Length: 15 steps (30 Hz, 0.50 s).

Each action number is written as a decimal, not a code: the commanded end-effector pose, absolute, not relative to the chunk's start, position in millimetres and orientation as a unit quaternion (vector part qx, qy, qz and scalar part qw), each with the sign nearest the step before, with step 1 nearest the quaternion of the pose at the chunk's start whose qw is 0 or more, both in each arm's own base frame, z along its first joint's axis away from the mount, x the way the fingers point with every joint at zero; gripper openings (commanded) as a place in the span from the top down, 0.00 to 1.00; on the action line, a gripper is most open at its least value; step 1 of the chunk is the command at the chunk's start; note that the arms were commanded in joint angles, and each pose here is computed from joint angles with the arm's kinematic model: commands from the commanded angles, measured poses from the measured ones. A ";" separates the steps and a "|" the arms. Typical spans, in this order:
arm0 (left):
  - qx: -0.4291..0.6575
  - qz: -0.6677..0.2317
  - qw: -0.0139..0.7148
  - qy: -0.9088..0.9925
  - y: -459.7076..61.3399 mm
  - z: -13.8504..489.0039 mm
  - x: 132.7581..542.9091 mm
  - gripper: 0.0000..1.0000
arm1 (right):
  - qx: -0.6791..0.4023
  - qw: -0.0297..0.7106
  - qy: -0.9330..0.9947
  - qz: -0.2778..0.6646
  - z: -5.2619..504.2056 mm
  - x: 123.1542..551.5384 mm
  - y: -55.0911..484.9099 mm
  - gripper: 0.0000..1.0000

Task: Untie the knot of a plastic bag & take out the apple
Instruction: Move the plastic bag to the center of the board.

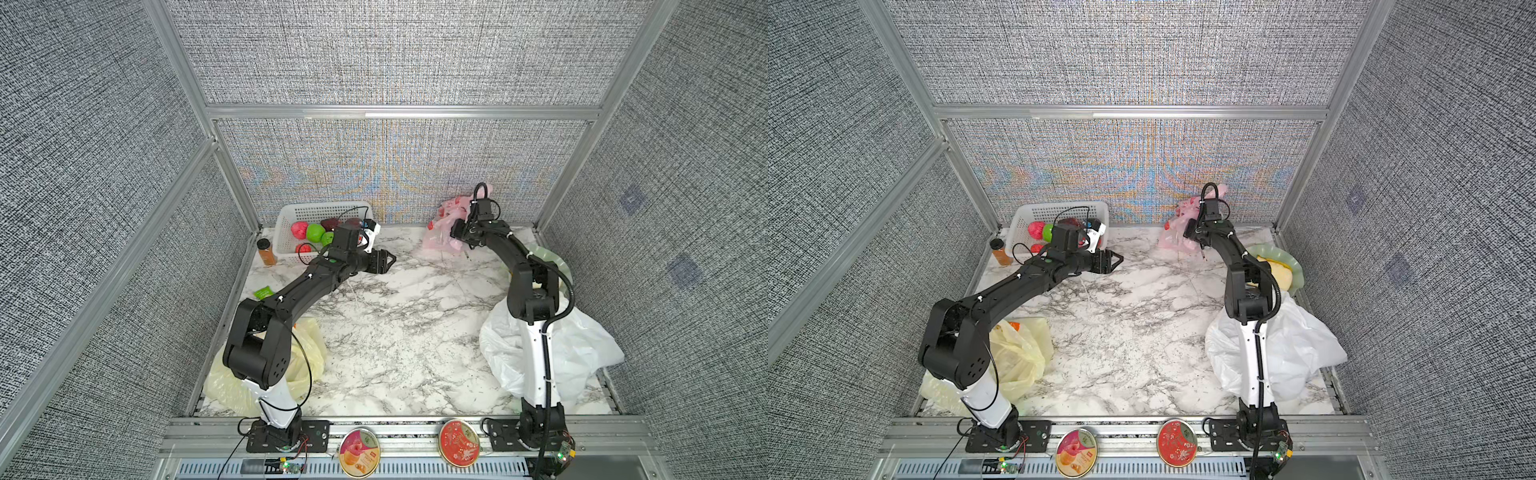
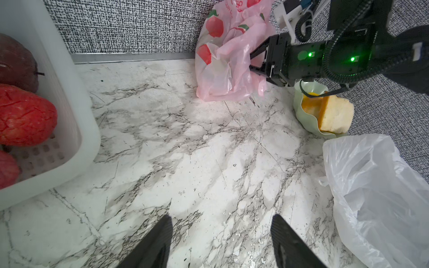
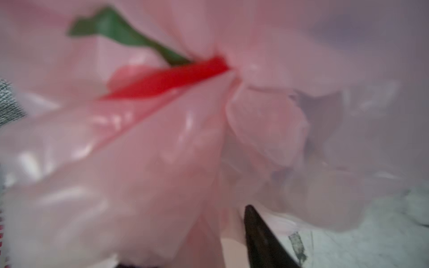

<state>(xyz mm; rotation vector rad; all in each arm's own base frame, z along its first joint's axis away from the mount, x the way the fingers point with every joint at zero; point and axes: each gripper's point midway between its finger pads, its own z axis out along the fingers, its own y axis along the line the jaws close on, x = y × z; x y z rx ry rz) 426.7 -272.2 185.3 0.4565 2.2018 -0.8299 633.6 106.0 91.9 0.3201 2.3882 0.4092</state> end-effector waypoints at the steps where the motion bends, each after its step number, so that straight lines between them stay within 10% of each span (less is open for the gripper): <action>1: 0.188 -0.302 0.358 0.863 -266.9 180.2 425.9 0.30 | 0.100 0.333 0.917 0.195 98.0 618.8 133.0 0.91; 15: 0.159 -0.285 0.366 0.871 -230.6 190.3 368.5 0.32 | -0.029 0.320 0.920 0.224 148.4 414.0 237.6 1.00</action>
